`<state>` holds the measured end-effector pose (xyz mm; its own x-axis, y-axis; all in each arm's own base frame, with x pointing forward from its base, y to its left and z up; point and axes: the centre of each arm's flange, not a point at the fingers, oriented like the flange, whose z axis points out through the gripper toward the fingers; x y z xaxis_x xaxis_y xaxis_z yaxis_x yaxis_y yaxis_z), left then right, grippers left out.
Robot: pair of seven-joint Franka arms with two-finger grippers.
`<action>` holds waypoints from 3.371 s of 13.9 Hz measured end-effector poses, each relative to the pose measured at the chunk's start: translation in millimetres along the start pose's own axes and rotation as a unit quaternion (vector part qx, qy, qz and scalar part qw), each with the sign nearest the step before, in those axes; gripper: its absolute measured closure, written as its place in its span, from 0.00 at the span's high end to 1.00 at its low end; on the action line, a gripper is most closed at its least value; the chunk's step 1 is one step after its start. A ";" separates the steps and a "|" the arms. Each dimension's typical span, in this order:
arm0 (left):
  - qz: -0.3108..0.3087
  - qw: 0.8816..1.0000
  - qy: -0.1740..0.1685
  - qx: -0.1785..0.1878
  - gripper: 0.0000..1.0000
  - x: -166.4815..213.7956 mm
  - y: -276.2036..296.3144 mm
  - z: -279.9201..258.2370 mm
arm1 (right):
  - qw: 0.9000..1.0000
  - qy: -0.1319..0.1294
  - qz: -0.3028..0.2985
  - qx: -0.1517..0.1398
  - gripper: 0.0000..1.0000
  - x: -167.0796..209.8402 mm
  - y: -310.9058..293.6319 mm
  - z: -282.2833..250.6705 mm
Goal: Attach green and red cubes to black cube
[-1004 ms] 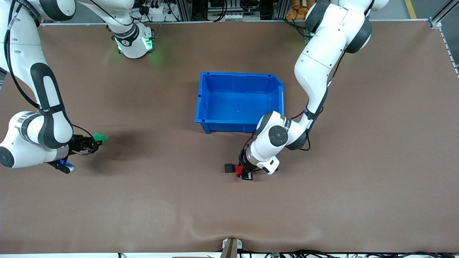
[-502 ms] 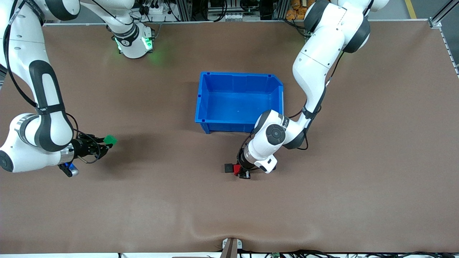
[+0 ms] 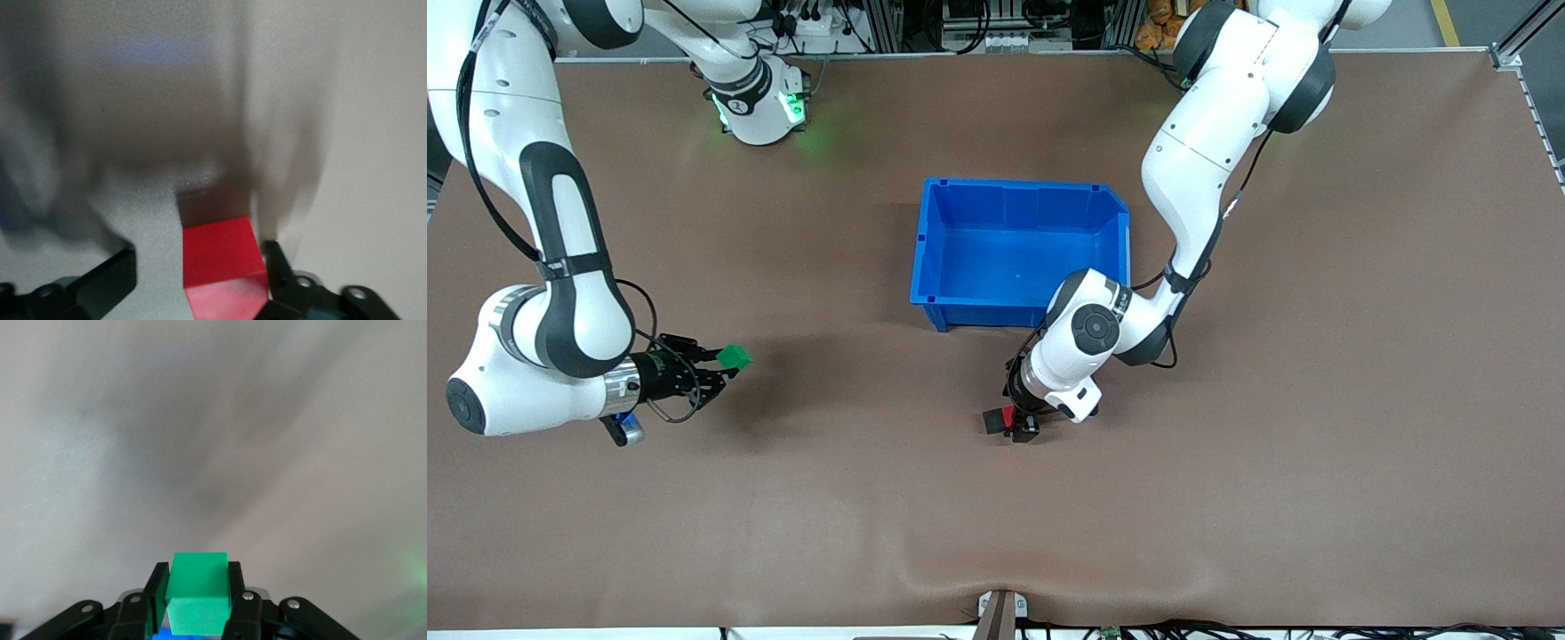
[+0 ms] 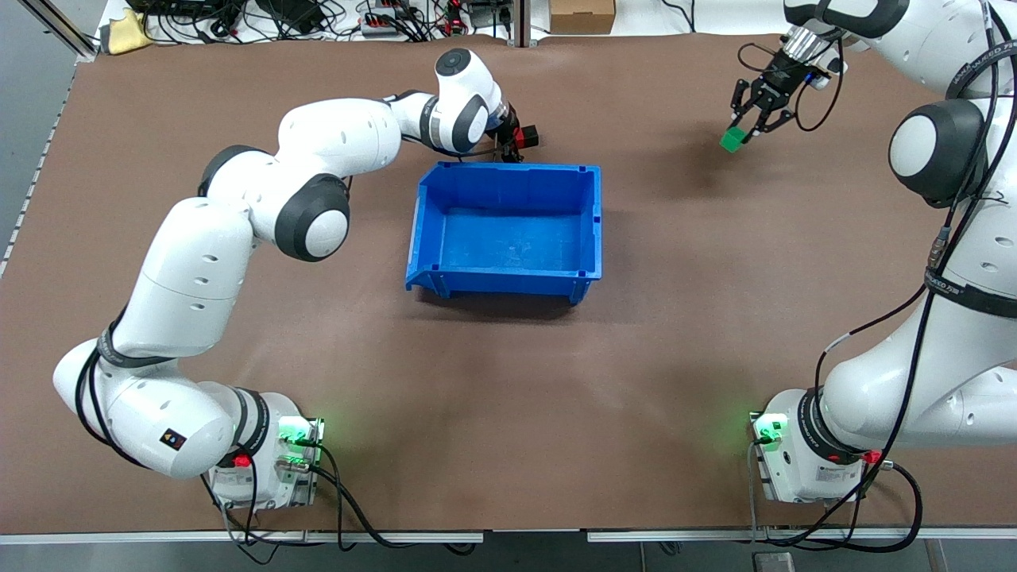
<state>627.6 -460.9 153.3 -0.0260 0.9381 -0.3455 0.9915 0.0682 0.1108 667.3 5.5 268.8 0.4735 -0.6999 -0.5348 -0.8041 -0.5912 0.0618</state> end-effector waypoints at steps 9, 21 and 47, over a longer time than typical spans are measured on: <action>0.029 0.998 -0.019 -0.047 1.00 -28.2 43.1 -97.5 | 0.995 0.009 0.084 0.050 0.40 -41.1 -46.8 -0.5; 0.202 0.974 0.105 -0.014 1.00 126.0 133.0 -401.9 | 0.955 0.050 0.219 0.195 0.40 -110.6 -147.7 35.0; 0.708 0.679 0.082 0.176 1.00 208.0 4.5 -552.4 | 0.956 0.042 0.204 0.208 0.40 -200.7 -240.4 195.9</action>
<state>556.2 -77.8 596.6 0.9999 0.0060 -0.0140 0.0057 -0.9999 -0.0160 695.2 366.6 196.1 0.1024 -0.8788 -0.4662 -0.9931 -0.0633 -0.0988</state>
